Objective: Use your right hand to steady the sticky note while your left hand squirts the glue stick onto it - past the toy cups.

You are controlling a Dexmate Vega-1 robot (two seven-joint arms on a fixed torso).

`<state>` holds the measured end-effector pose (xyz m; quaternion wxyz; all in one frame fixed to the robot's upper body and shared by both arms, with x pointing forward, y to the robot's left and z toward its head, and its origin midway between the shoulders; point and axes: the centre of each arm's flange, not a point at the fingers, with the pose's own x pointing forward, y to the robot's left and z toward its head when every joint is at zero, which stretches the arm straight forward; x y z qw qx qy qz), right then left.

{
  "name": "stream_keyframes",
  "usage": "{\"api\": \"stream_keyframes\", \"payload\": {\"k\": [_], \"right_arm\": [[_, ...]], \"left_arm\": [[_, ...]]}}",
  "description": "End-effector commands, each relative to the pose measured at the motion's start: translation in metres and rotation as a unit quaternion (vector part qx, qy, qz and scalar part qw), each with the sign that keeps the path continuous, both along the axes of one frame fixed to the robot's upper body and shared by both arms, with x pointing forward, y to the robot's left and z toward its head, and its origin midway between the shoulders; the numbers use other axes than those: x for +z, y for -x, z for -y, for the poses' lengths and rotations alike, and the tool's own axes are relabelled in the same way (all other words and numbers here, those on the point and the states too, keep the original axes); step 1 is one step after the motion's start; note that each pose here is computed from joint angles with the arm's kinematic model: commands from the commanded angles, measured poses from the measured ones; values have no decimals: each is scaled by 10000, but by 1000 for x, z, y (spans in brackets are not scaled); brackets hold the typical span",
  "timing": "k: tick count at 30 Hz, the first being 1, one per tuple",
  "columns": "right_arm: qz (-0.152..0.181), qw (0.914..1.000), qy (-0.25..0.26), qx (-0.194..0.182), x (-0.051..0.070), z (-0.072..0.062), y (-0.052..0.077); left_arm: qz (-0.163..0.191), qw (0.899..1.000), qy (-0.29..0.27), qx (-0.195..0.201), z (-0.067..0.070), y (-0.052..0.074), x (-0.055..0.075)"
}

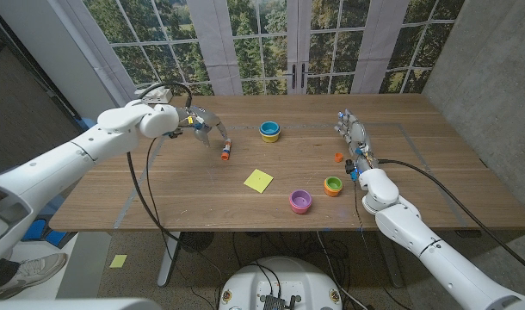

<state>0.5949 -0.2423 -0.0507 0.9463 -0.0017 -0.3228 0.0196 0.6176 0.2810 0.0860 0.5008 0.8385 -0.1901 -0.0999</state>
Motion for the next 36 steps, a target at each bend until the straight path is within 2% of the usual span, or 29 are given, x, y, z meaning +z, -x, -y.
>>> {"api": "stream_keyframes", "payload": {"k": [1,5,13,36], "right_arm": [[21,10000,69,-60,6,-6,-4],[31,9999,99,-77,7,-7,-4],[36,9998,116,-136,8,-8,-4],[95,9992,241,-295,11,-7,-2]], "left_arm": [[23,9996,-91,-282,2,-12,-8],[86,9992,-114,-386,3,-15,-12],[-88,9987,-92,-498,3,-23,-20],[-112,9970,-392,-664,12,-33,-37]]}}
